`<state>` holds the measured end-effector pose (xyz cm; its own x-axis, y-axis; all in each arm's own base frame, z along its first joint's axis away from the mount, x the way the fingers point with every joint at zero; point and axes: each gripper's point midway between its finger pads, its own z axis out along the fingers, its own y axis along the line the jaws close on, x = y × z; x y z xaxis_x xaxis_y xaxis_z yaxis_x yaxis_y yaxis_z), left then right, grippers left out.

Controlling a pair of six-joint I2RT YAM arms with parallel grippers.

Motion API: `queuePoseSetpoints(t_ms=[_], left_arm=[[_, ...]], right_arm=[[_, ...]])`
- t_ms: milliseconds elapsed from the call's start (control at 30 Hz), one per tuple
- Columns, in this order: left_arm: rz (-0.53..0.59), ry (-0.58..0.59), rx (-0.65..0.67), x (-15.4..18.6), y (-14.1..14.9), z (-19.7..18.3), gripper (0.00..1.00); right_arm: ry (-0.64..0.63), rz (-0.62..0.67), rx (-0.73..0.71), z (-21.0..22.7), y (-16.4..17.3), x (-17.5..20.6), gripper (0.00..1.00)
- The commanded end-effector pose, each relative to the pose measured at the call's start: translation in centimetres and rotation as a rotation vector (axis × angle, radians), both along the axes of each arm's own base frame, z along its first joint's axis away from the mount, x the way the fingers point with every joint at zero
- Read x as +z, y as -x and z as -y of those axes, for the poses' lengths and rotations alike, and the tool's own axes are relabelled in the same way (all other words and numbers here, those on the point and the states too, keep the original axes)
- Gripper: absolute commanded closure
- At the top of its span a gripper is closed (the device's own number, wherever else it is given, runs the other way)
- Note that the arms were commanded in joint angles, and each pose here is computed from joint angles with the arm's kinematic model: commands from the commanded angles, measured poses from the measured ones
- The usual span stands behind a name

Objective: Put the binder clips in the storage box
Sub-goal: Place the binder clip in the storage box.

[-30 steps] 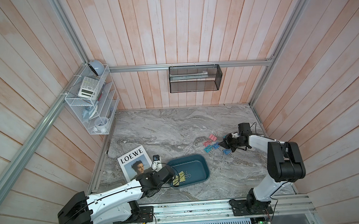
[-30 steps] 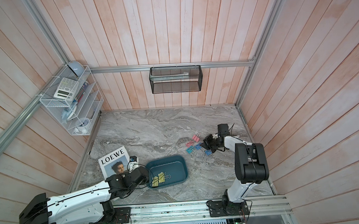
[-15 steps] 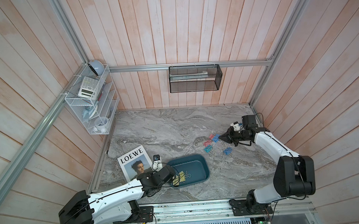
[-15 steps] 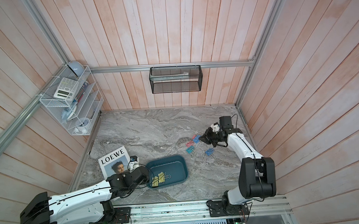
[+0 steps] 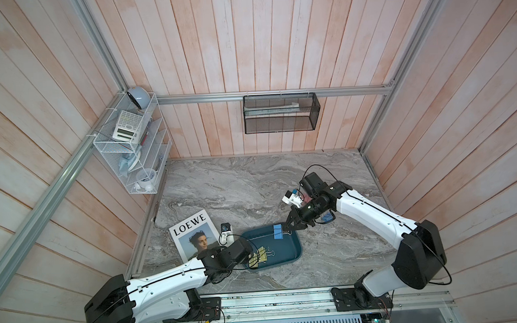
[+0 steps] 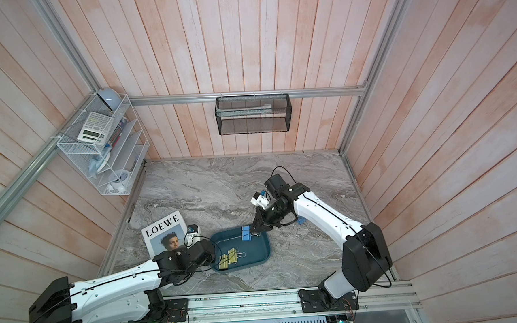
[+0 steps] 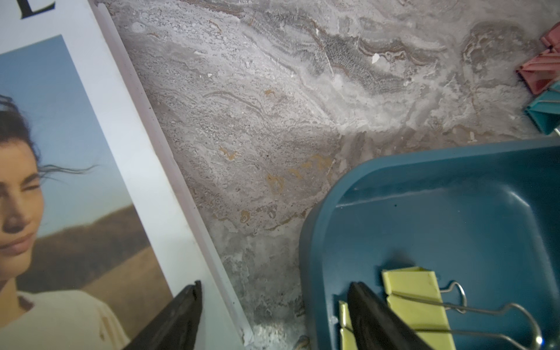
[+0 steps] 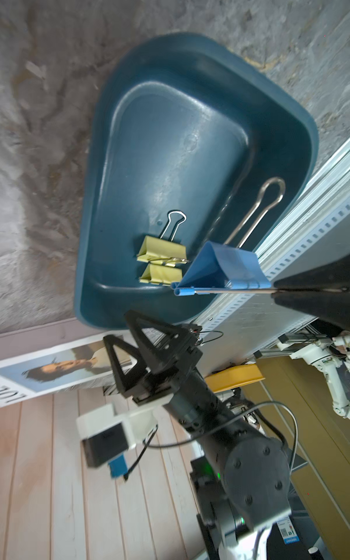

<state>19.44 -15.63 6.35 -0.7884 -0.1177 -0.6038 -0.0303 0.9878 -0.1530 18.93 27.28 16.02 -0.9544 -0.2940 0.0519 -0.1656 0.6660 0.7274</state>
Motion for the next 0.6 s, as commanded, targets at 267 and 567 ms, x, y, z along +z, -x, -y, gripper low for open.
queuePoseSetpoints(t_ms=[267,567], left_arm=[[0.001,0.008,0.002,0.1,-0.3,0.3,0.19],[0.000,0.001,-0.001,-0.1,-0.3,0.2,0.19]], right_arm=[[0.057,-0.110,0.124,-0.8,2.0,-5.1,1.00],[0.088,-0.139,0.132,-2.8,1.8,-7.1,1.00]])
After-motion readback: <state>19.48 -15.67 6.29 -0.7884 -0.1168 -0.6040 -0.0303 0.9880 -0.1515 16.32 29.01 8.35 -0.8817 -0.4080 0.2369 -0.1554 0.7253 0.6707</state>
